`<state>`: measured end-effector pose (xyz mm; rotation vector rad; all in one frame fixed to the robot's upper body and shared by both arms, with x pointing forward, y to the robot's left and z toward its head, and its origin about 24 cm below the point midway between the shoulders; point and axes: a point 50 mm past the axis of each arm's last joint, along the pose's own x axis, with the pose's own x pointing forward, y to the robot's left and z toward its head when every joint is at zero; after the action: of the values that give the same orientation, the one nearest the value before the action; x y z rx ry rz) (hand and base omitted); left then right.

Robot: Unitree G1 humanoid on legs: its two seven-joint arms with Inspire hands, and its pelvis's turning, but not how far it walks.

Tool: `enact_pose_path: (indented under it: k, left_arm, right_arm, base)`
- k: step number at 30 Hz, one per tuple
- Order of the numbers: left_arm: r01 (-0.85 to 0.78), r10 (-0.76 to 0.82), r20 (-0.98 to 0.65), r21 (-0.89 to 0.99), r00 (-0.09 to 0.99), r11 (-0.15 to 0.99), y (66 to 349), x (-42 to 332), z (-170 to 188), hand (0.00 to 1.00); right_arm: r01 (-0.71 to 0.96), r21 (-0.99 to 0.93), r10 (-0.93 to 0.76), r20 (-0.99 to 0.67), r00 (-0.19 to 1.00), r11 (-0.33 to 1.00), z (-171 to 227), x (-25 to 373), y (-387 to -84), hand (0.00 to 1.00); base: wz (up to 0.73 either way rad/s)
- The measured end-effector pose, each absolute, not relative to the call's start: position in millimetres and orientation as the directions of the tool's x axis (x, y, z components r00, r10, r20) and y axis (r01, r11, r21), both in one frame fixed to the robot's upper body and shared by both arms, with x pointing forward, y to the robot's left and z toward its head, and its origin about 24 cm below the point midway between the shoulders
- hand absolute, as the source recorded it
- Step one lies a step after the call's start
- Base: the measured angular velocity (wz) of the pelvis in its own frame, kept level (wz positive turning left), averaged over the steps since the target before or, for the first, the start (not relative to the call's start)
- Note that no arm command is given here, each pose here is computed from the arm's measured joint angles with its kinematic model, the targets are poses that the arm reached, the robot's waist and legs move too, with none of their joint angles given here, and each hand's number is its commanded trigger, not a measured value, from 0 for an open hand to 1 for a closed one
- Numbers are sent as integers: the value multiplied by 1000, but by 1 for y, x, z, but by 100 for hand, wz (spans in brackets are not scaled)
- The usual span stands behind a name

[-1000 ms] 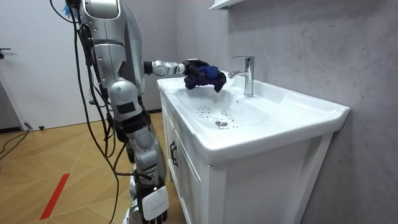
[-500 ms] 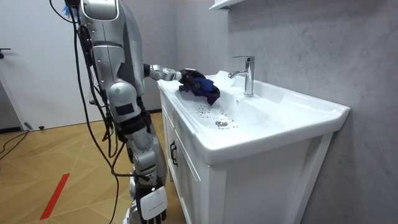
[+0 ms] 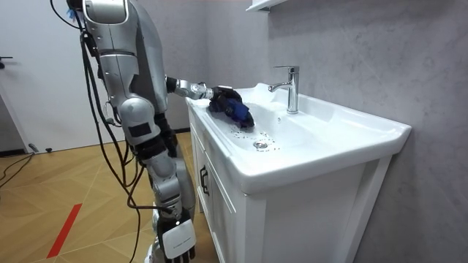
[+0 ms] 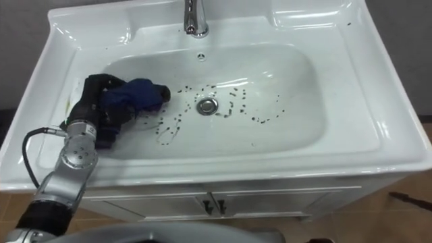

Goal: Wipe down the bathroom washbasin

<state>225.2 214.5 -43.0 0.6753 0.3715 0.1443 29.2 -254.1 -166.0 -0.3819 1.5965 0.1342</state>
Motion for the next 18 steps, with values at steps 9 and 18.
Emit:
enact_pose_path:
  k: [9,18]
  left_arm:
    - [153,189,-364,730,912,666,205,215,-64,100]
    - [201,166,-350,798,922,568,200,218,-63,100]
  right_arm:
    - [-327,-148,-159,-987,-9,933,-166,31,-254,0]
    - [-308,-132,-141,-990,-8,942,-165,32,-255,0]
  base:
    - [-6]
    - [0]
